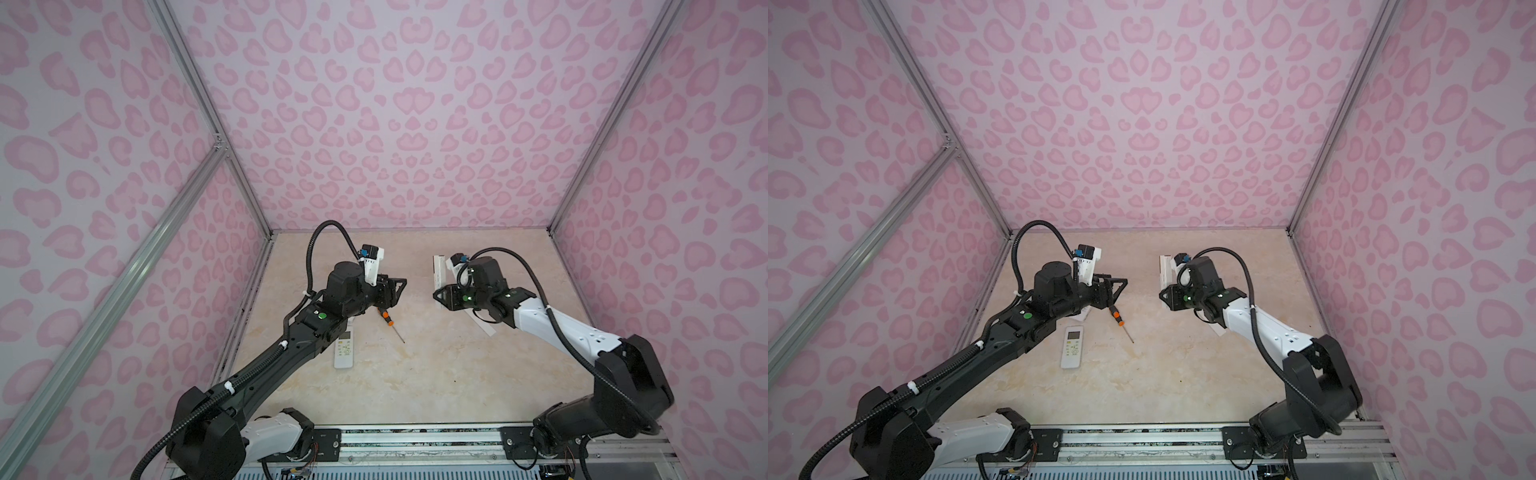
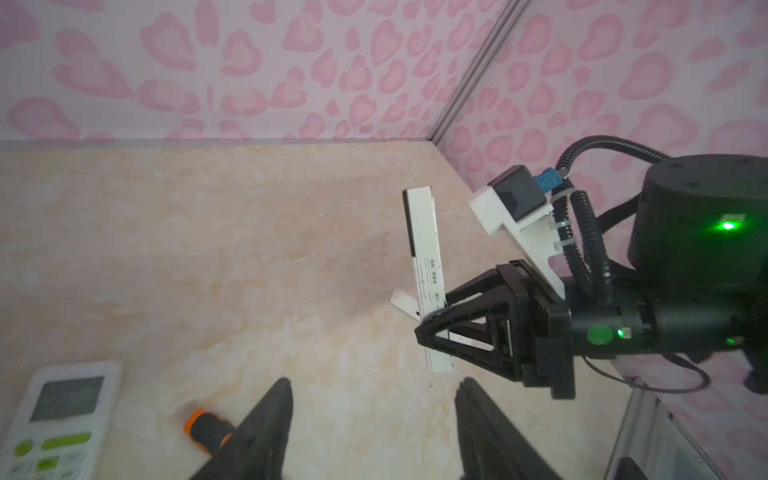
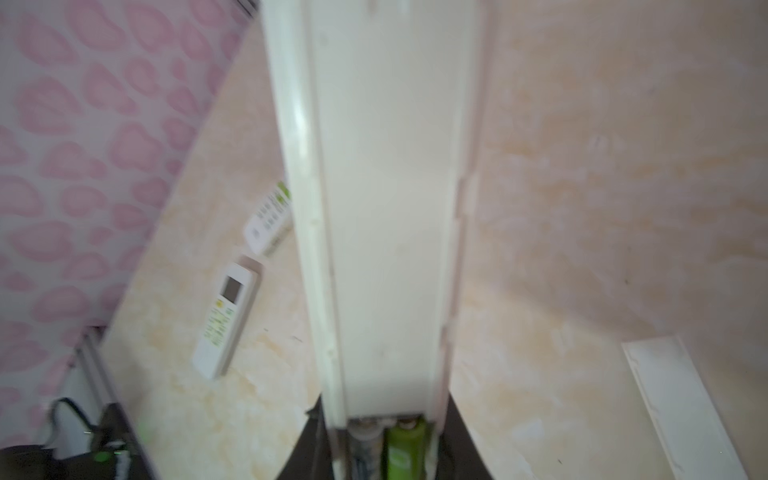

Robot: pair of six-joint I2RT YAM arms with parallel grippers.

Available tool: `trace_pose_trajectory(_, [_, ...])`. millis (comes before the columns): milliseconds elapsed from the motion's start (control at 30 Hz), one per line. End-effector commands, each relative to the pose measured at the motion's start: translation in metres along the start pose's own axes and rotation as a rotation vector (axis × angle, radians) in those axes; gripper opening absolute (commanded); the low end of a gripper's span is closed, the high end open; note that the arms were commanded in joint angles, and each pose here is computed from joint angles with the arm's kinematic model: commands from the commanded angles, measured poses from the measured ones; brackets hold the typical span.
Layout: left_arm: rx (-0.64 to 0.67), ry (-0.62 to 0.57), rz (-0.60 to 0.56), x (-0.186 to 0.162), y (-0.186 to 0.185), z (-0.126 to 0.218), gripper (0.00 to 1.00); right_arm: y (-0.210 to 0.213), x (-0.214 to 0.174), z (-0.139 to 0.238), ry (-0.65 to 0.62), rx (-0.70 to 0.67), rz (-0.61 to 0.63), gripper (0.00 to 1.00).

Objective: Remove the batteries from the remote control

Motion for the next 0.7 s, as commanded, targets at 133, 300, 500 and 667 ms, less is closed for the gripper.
trace_pose_trajectory(133, [0.299,0.157,0.097,-0.068,0.062,0.0,0.66,-0.038,-0.072,-0.037,0.443,-0.461,0.231,0.05])
trace_pose_trajectory(300, [0.34,0.239,0.199,-0.105,0.076,-0.01,0.65,-0.032,-0.082,-0.055,0.521,-0.452,0.25,0.07])
trace_pose_trajectory(500, [0.318,0.335,0.282,-0.139,0.079,-0.033,0.62,-0.043,-0.1,-0.064,0.64,-0.507,0.274,0.15])
trace_pose_trajectory(667, [0.315,0.37,0.285,-0.146,0.076,-0.047,0.62,-0.033,-0.093,-0.06,0.605,-0.474,0.267,0.34])
Point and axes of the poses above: each gripper's point midway between its finger pads, its own z axis back along the fingers, its own y axis along the line the jaws close on, x = y × z, the point moved 2 cm from there along z, back along the fingers
